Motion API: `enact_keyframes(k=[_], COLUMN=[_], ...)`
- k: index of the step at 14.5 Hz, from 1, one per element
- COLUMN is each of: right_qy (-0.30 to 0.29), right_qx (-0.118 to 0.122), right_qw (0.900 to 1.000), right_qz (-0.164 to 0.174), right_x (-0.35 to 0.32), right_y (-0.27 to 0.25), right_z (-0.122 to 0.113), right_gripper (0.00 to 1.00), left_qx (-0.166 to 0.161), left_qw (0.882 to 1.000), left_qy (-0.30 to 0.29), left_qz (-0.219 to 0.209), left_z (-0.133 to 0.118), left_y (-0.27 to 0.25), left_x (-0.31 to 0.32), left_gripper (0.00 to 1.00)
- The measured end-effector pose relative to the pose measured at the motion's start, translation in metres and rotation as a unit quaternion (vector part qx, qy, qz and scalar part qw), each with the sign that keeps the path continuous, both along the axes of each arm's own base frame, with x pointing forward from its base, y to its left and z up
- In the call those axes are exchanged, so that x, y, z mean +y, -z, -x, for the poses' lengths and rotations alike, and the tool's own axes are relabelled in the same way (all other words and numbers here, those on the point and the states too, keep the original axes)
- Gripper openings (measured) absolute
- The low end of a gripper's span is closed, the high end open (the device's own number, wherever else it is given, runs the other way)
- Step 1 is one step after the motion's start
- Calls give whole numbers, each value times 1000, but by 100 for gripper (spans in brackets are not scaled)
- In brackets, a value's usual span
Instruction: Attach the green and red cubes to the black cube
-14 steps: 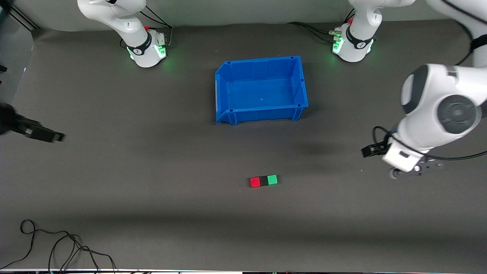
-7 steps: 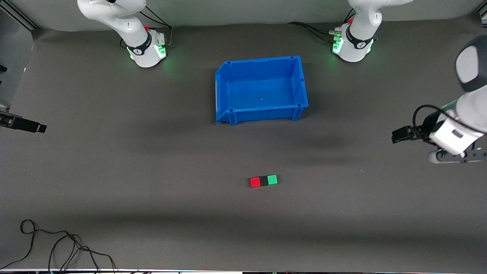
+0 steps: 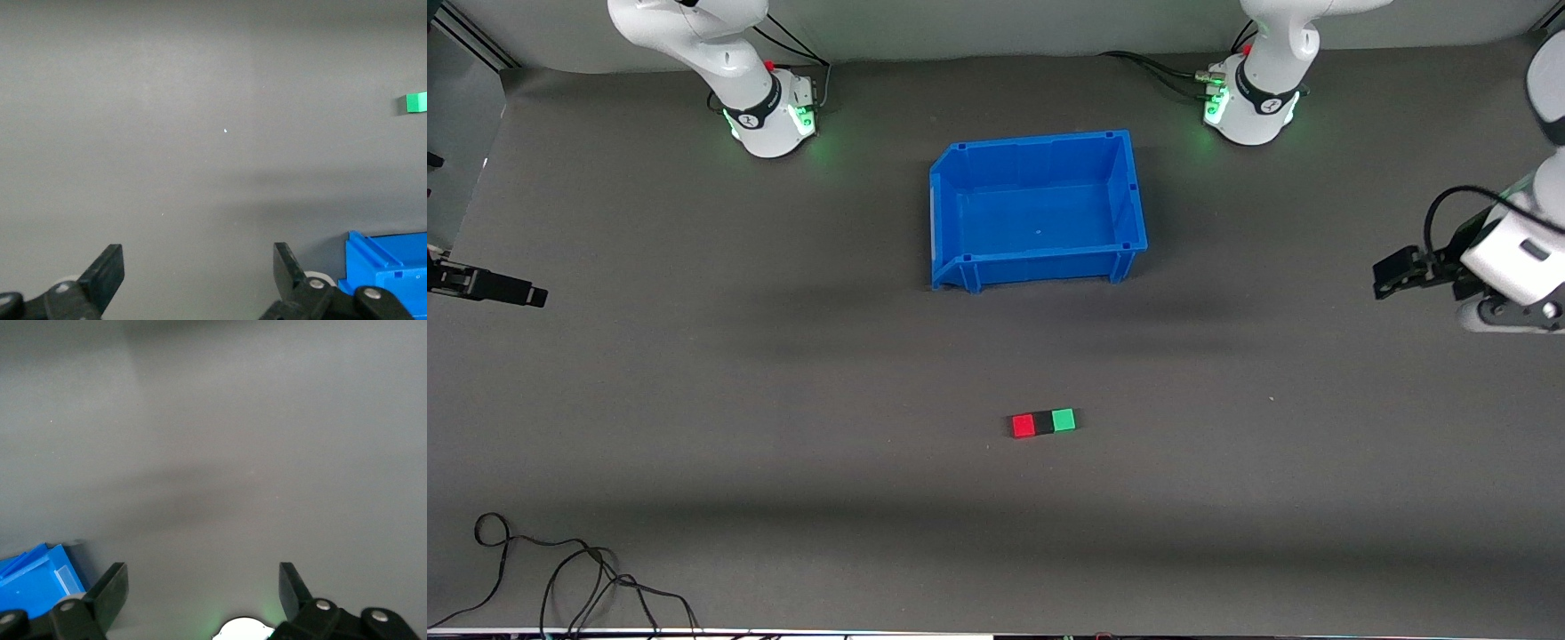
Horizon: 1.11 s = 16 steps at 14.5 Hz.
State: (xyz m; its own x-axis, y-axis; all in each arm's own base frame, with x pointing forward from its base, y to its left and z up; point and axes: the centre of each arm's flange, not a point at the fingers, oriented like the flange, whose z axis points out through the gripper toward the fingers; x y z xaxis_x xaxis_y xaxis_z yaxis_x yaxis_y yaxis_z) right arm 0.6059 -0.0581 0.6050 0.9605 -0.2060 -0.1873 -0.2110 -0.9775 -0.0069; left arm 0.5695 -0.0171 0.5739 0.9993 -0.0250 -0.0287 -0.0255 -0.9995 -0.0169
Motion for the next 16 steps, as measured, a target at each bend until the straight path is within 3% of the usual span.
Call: enact_keyframes(k=[5, 11, 16], right_qy=[-11, -32, -78], right_qx=[-15, -83, -101], right_qw=[1000, 996, 991], right_qz=[4, 1, 43], right_x=[-7, 8, 43], right_y=[-2, 1, -20], right_z=[24, 59, 68], right_gripper=[100, 100, 100], left_qx=[10, 17, 19], left_qw=[1000, 1000, 1000], left_qy=[-11, -13, -13], left_qz=[-1, -1, -2], left_z=[12, 10, 10], left_y=[-33, -28, -28], left_x=[15, 18, 18], left_gripper=[100, 100, 100])
